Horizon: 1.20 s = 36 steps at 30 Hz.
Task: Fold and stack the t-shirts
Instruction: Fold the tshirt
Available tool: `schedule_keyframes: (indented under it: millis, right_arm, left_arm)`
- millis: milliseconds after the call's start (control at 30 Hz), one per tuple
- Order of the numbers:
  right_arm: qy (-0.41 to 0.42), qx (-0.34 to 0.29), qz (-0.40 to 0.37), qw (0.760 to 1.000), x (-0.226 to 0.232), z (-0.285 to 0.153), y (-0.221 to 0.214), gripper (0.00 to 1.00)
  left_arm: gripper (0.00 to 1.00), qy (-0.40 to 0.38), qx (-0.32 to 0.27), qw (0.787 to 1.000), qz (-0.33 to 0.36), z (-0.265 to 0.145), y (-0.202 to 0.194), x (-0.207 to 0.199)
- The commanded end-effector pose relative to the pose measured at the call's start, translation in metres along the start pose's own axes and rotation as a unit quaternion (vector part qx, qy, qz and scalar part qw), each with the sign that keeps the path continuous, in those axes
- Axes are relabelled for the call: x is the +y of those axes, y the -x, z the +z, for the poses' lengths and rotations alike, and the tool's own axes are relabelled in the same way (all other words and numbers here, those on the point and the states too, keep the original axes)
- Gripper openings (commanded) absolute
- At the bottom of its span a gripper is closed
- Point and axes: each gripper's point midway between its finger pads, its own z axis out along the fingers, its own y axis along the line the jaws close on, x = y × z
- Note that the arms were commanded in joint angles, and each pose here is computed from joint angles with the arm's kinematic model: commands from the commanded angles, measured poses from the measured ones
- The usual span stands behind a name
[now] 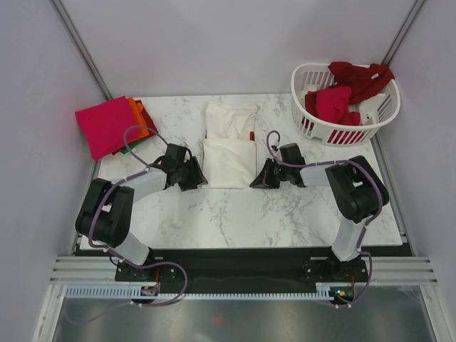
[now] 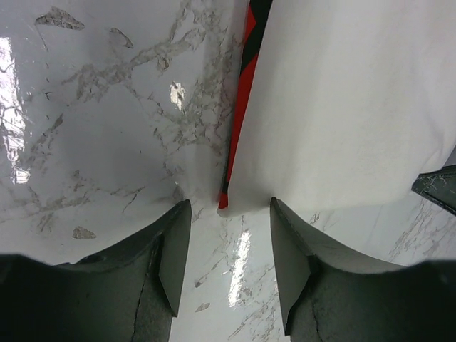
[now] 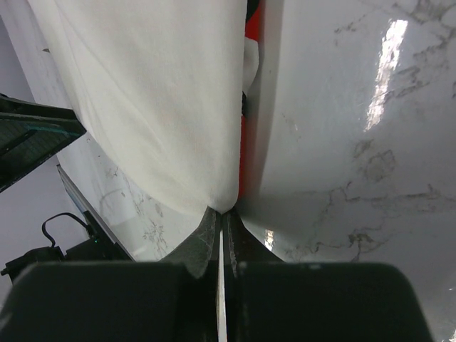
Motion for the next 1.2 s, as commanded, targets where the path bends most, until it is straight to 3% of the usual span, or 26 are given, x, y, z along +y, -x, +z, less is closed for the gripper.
schedule_keyframes:
  millis: [0, 433, 533, 600, 633, 867, 1167]
  right_arm:
    - [-0.016, -0.005, -0.009, 1.0, -0.01, 0.006, 0.002, 0.0]
    - [-0.008, -0.006, -0.008, 1.0, -0.008, 0.006, 0.001, 0.0]
    - [-0.007, -0.006, -0.006, 1.0, -0.008, 0.005, 0.001, 0.0]
    - [-0.006, -0.008, -0.006, 1.0, -0.007, 0.003, 0.001, 0.0]
    - [-0.007, -0.008, -0.007, 1.0, -0.008, 0.003, 0.0, 0.0]
    - [-0.018, -0.013, -0.021, 1.0, -0.006, -0.011, -0.006, 0.0]
    - [-0.055, -0.004, -0.071, 0.996, 0.006, -0.065, -0.057, 0.0]
  left_arm:
    - [0.55, -0.017, -0.008, 1.0, -0.015, 0.004, 0.004, -0.008]
    - [0.45, -0.02, 0.002, 0.999, -0.025, 0.014, 0.002, -0.016]
    - [0.33, -0.017, -0.001, 1.0, -0.021, 0.015, 0.001, -0.017]
    - [0.17, -0.015, 0.0, 1.0, -0.023, 0.015, 0.001, -0.016]
    - [0.03, -0.016, -0.003, 1.0, -0.021, 0.014, 0.002, -0.017]
    - [0.02, -0.038, -0.007, 0.999, -0.013, -0.004, -0.007, -0.026]
    - [0.02, -0.026, 0.031, 0.999, -0.006, -0.057, -0.072, -0.02]
